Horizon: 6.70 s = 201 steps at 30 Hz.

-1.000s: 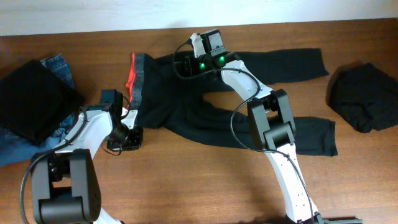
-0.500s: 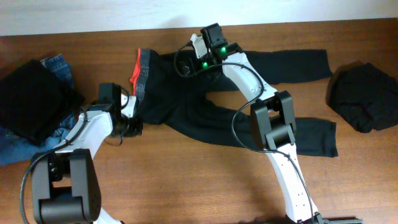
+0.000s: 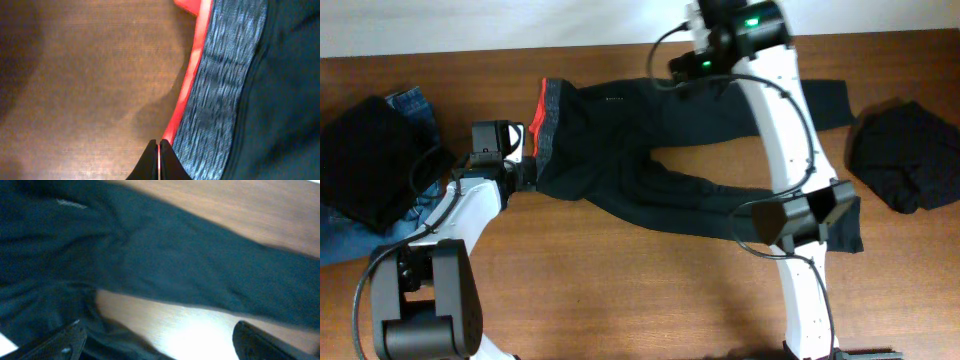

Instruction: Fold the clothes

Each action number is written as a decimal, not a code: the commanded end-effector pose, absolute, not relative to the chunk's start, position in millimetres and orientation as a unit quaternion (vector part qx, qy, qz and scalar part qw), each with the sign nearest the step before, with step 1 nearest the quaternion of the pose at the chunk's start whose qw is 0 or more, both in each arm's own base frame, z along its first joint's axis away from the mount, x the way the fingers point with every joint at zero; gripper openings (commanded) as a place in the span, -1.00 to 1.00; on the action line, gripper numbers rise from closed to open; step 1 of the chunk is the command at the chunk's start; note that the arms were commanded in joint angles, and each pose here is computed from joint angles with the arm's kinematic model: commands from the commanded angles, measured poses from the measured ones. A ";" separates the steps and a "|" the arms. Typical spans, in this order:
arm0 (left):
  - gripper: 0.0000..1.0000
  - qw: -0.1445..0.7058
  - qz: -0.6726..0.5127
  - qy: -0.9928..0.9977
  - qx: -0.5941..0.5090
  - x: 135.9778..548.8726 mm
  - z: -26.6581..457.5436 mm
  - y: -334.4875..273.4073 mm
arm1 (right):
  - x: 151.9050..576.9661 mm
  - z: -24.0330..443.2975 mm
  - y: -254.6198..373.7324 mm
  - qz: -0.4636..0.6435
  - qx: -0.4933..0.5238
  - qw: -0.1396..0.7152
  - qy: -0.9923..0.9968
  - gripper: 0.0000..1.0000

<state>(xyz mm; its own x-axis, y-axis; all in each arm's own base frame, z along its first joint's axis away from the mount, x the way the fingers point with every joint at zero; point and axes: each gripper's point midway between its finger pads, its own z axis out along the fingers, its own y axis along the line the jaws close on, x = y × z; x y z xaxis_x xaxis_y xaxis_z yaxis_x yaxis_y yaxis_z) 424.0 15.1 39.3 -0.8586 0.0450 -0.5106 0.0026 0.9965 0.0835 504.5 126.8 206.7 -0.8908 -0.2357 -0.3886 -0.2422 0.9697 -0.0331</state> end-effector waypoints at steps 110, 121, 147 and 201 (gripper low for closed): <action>-0.99 0.157 -0.021 0.986 -0.046 363.6 24.9 57.7 | 241.5 -8.8 -89.9 0.108 0.269 -0.138 0.947 0.44; -0.99 0.131 -0.027 0.990 -0.052 351.3 22.1 54.6 | 251.5 4.3 -91.3 0.112 0.268 -0.111 0.950 -0.92; -1.00 0.222 -0.045 0.973 -0.050 325.0 126.0 39.3 | 252.4 117.9 -92.0 0.097 0.248 -0.013 0.964 -0.92; -0.99 0.317 -0.010 0.947 -0.053 387.9 129.3 60.1 | 309.5 167.9 -110.1 0.115 0.246 0.078 0.959 -0.92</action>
<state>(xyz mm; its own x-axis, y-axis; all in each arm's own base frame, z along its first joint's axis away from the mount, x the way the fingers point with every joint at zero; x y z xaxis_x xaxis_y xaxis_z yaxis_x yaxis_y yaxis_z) 388.0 57.0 132.1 -0.7933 -0.0990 -0.6007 -0.0789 0.9951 -0.0597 300.4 -108.4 159.4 -0.8699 0.4886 -0.0679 0.4587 0.8517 0.2533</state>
